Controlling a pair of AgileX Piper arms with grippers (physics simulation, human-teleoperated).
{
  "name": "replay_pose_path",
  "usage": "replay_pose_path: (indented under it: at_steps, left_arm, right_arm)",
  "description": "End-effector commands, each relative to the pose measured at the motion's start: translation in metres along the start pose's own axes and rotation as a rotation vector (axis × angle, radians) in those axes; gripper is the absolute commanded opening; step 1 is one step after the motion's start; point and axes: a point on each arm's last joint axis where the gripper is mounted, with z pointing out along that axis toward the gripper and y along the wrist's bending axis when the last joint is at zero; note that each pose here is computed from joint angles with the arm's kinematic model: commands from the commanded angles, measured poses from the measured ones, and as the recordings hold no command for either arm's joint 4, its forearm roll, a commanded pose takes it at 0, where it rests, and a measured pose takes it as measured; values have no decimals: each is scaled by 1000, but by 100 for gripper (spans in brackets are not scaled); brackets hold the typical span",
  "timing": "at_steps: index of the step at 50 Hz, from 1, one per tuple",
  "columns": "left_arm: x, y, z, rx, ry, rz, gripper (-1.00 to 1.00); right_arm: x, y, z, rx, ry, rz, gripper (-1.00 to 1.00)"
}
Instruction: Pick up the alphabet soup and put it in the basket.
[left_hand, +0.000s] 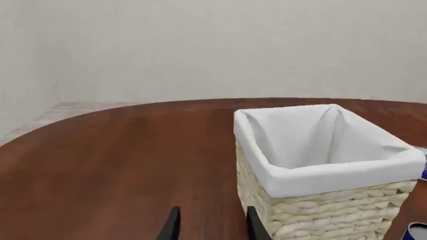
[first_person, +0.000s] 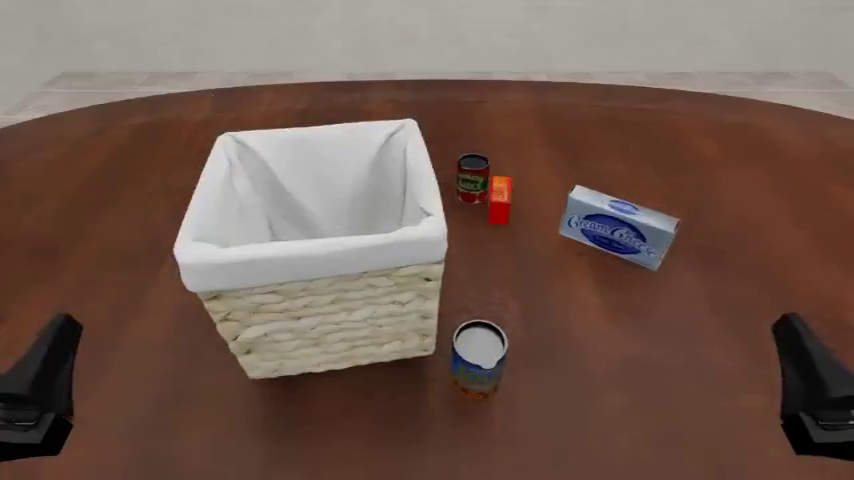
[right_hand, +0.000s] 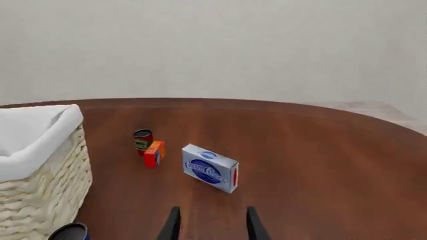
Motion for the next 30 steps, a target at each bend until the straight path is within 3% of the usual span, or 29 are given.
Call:
replay_pose_path:
  at_steps: [1, 24, 27, 30]
  left_arm:
    - [0, 0, 0, 0, 0, 0, 100]
    - [0, 0, 0, 0, 0, 0, 100]
    - [0, 0, 0, 0, 0, 0, 100]
    - [0, 0, 0, 0, 0, 0, 100]
  right_arm:
    - [0, -1, 0, 11, 1, 10, 100]
    - [-3, -1, 0, 17, -14, 17, 100]
    - [-9, -1, -1, 10, -21, 61, 100]
    - [-20, 0, -2, 5, -38, 38, 100]
